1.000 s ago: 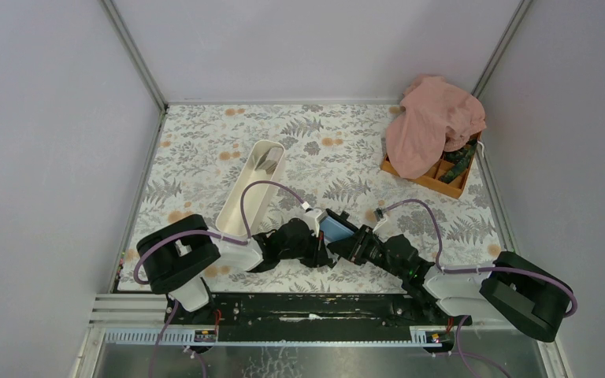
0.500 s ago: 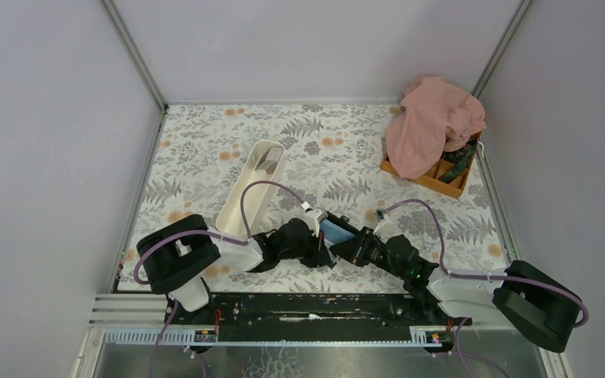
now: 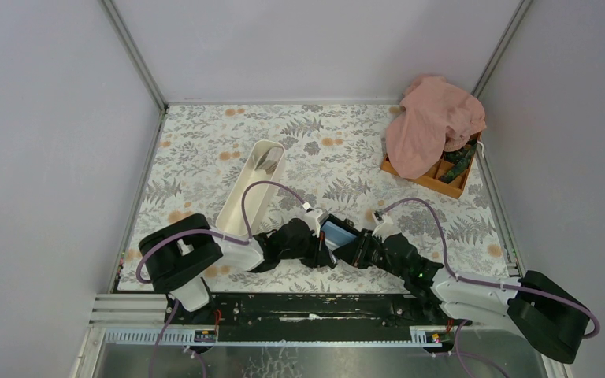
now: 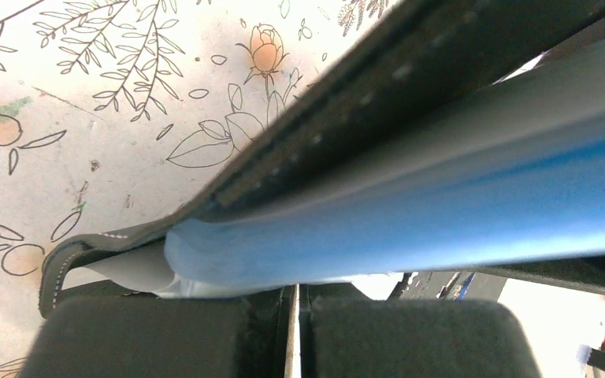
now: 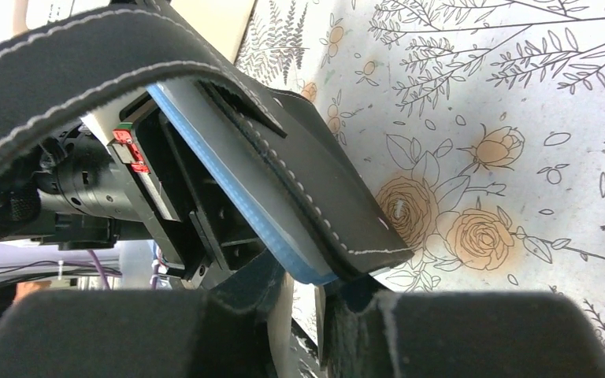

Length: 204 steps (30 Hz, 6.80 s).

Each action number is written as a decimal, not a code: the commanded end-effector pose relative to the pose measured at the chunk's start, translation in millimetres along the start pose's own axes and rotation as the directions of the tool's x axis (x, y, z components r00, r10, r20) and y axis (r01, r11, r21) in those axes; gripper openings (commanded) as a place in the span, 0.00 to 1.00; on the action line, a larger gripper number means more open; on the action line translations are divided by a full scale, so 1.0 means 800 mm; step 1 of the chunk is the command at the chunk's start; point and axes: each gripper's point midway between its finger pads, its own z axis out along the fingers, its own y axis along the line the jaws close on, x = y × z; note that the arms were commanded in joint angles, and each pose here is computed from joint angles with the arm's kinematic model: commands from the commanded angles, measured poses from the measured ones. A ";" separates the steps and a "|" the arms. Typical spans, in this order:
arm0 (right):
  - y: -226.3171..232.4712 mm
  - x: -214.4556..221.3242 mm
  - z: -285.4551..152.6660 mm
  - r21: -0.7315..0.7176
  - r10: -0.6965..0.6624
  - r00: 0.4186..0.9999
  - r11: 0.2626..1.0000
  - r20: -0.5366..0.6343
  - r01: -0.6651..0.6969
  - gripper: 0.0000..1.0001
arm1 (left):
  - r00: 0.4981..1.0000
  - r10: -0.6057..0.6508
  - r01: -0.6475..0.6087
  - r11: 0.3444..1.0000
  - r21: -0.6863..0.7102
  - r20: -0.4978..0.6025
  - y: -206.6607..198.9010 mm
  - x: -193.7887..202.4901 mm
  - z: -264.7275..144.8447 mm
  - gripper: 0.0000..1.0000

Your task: Take the credit cards out of the card holder

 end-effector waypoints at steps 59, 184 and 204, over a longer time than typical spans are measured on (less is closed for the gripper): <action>-0.038 -0.010 -0.017 0.277 -0.392 0.886 0.847 -0.248 0.453 0.06 | 0.995 -0.030 0.025 0.998 -0.052 -0.096 0.027 0.037 0.007 0.00; 0.011 -0.041 -0.063 0.206 -0.413 0.897 0.875 -0.156 0.439 0.00 | 0.974 -0.188 0.164 0.971 0.173 0.128 0.030 -0.043 0.001 0.00; 0.031 -0.096 -0.086 0.269 -0.439 0.898 0.870 0.038 0.414 0.00 | 0.900 0.067 -0.042 0.997 -0.067 0.431 0.008 -0.155 -0.078 0.92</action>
